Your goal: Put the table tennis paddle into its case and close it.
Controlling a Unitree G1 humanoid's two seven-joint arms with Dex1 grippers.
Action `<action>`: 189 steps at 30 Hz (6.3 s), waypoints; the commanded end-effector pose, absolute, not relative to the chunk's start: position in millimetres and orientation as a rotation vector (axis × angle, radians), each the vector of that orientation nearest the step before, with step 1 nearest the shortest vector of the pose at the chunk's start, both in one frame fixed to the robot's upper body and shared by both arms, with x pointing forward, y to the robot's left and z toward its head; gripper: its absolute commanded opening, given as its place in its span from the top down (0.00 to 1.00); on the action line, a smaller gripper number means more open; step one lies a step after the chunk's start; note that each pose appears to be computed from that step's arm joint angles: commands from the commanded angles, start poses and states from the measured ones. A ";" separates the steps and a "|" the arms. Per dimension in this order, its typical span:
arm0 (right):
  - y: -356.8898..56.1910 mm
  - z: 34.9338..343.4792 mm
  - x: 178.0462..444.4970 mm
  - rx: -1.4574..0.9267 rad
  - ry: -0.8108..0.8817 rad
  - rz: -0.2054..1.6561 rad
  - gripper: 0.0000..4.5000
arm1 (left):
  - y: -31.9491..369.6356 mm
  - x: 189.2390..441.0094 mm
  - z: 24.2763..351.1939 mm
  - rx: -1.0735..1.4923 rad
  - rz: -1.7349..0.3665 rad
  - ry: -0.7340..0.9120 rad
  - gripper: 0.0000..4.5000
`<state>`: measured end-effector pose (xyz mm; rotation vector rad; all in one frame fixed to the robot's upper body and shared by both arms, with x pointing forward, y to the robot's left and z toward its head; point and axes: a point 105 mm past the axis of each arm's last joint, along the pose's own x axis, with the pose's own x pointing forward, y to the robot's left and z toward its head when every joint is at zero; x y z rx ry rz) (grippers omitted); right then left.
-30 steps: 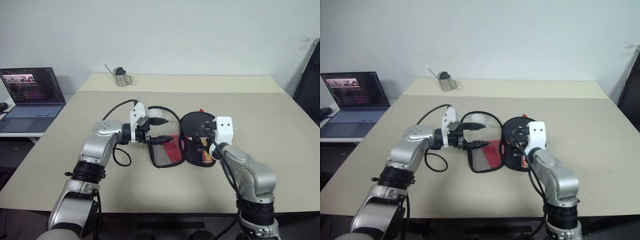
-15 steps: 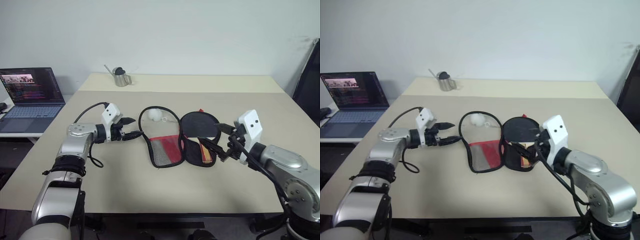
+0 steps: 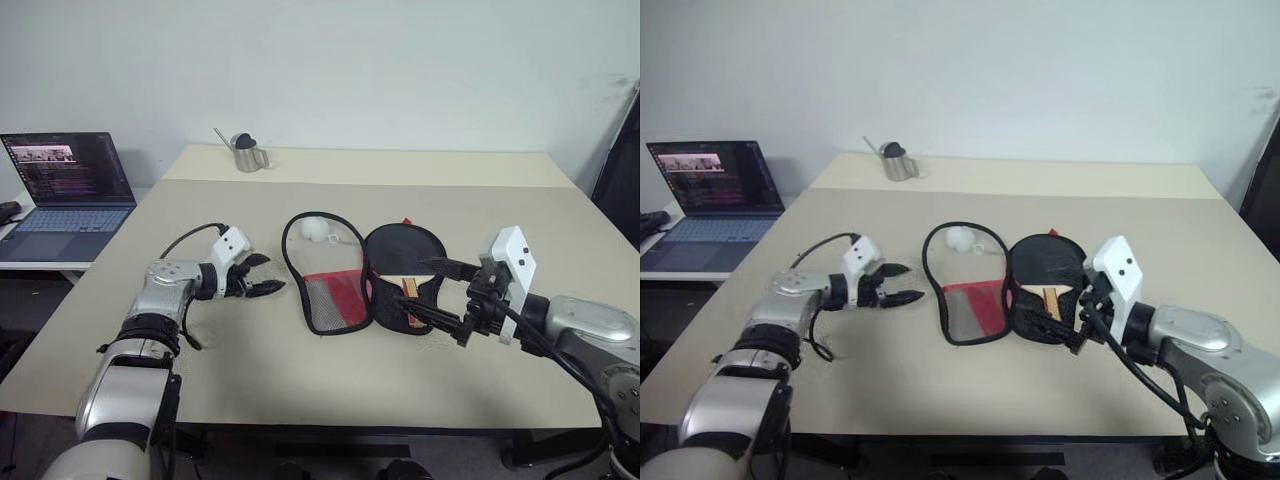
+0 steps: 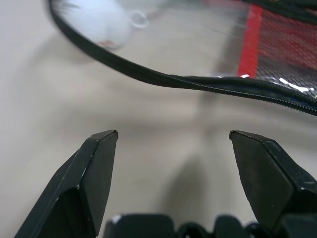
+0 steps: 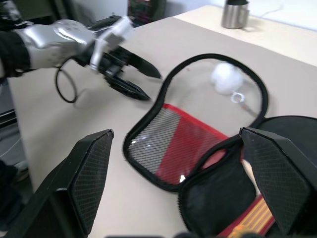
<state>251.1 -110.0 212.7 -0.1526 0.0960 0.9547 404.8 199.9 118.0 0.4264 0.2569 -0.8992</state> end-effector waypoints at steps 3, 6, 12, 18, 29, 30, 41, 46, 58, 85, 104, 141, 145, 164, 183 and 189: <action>-116.2 228.9 247.2 -0.184 0.030 0.954 0.01 | 170.4 415.7 130.7 0.443 -0.927 0.169 0.12; -119.8 230.7 248.0 -0.183 0.027 0.938 0.01 | 150.3 417.6 129.8 0.423 -0.961 0.145 0.12; -125.9 238.3 247.4 -0.170 0.000 0.906 0.01 | 89.6 414.9 165.6 0.332 -1.128 -0.019 0.12; -133.3 242.2 244.6 -0.148 0.001 0.874 0.01 | 18.5 390.9 204.7 0.244 -1.361 -0.188 0.12; -148.9 233.7 255.6 -0.127 0.043 0.737 0.01 | 12.7 388.1 196.2 0.255 -1.384 -0.179 0.12; -151.5 230.6 258.4 -0.121 0.056 0.718 0.01 | 17.8 388.4 196.6 0.260 -1.382 -0.178 0.12; -161.7 181.0 306.3 -0.112 0.200 0.584 0.01 | 74.5 376.1 201.8 0.368 -1.377 -0.157 0.12; -165.3 158.2 334.4 -0.158 0.228 0.542 0.01 | 88.5 361.6 209.2 0.410 -1.393 -0.144 0.12; -182.9 117.6 379.5 -0.129 0.374 0.446 0.01 | 87.8 358.0 215.7 0.412 -1.360 -0.153 0.12; -143.0 82.6 381.1 -0.116 0.530 0.575 0.35 | 85.6 358.2 211.6 0.412 -1.357 -0.146 0.12; -125.3 86.5 371.7 -0.037 0.534 0.610 1.00 | 134.5 345.3 168.3 0.468 -1.409 0.114 0.12; -61.9 90.8 267.3 -0.056 0.585 0.967 1.00 | 148.7 300.4 145.0 0.481 -1.616 0.284 0.12; -69.2 87.3 259.0 -0.066 0.605 0.951 1.00 | 147.9 299.8 143.5 0.479 -1.624 0.287 0.12; -86.6 78.2 247.0 -0.020 0.655 0.862 1.00 | 144.0 304.1 140.4 0.486 -1.637 0.284 0.12; -85.3 75.9 241.2 -0.004 0.671 0.849 1.00 | 144.4 303.4 136.8 0.485 -1.635 0.288 0.12; -96.3 78.4 251.0 0.011 0.642 0.754 0.89 | 142.0 304.4 137.7 0.484 -1.634 0.280 0.12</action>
